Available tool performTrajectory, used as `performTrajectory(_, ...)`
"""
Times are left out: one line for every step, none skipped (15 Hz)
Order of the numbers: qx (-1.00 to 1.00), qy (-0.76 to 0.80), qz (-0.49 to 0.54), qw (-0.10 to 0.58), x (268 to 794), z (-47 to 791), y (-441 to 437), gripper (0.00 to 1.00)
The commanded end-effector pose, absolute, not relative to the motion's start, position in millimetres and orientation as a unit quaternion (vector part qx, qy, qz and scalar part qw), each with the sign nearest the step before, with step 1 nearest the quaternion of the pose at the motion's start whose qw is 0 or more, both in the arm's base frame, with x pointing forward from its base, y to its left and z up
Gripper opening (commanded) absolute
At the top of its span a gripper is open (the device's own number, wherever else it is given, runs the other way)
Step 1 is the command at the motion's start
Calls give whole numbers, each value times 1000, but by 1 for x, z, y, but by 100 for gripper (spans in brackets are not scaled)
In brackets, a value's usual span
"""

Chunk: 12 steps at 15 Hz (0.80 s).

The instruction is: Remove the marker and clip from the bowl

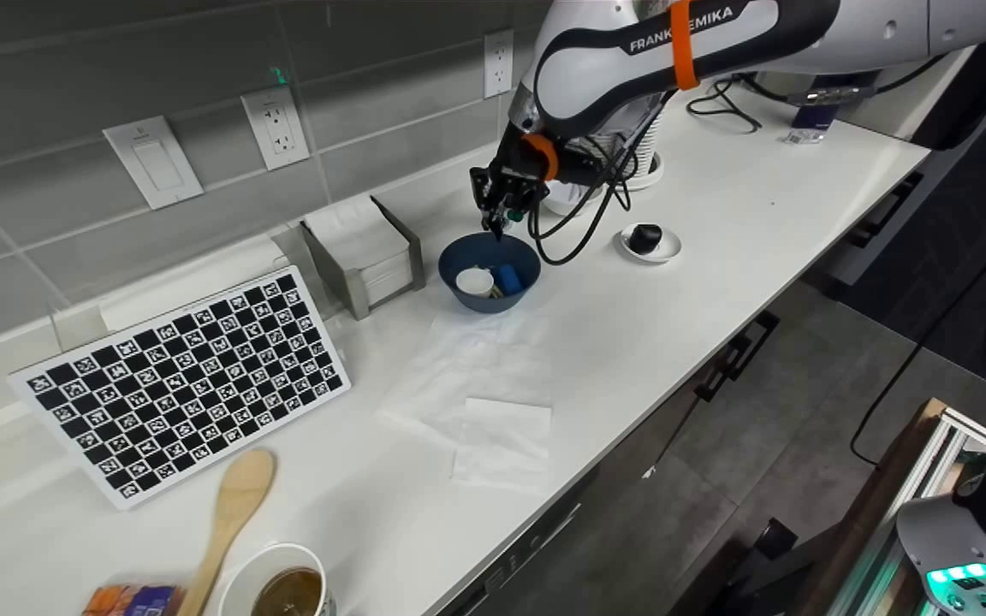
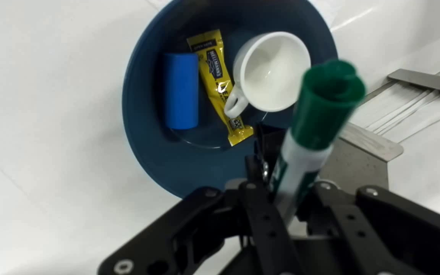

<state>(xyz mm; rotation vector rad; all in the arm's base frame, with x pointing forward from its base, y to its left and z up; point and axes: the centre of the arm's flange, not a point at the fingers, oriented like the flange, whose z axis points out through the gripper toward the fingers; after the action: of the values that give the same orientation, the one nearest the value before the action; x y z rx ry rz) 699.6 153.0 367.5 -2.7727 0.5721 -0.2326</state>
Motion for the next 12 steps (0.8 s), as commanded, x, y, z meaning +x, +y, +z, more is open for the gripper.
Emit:
performTrajectory(-959, 207, -61, 181, 671, 381, 127, 5)
performTrajectory(-958, 219, -60, 173, 668, 382, 118, 5)
performTrajectory(-957, 234, -59, 163, 664, 381, 103, 5)
performTrajectory(-955, 250, -58, 151, 660, 378, 90, 5)
performTrajectory(-952, 266, -54, 142, 655, 373, 75, 5)
performTrajectory(-952, 278, -41, 126, 650, 363, 60, 5)
performTrajectory(-950, 286, -33, 119, 644, 355, 48, 5)
performTrajectory(-949, 293, -31, 114, 638, 344, 36, 5)
performTrajectory(-948, 300, -27, 107, 635, 332, 27, 5)
performTrajectory(-948, 303, -28, 94, 633, 317, 20, 5)
performTrajectory(-948, 304, -26, 93, 631, 304, 16, 5)
performTrajectory(-946, 310, -33, 83, 631, 292, 15, 5)
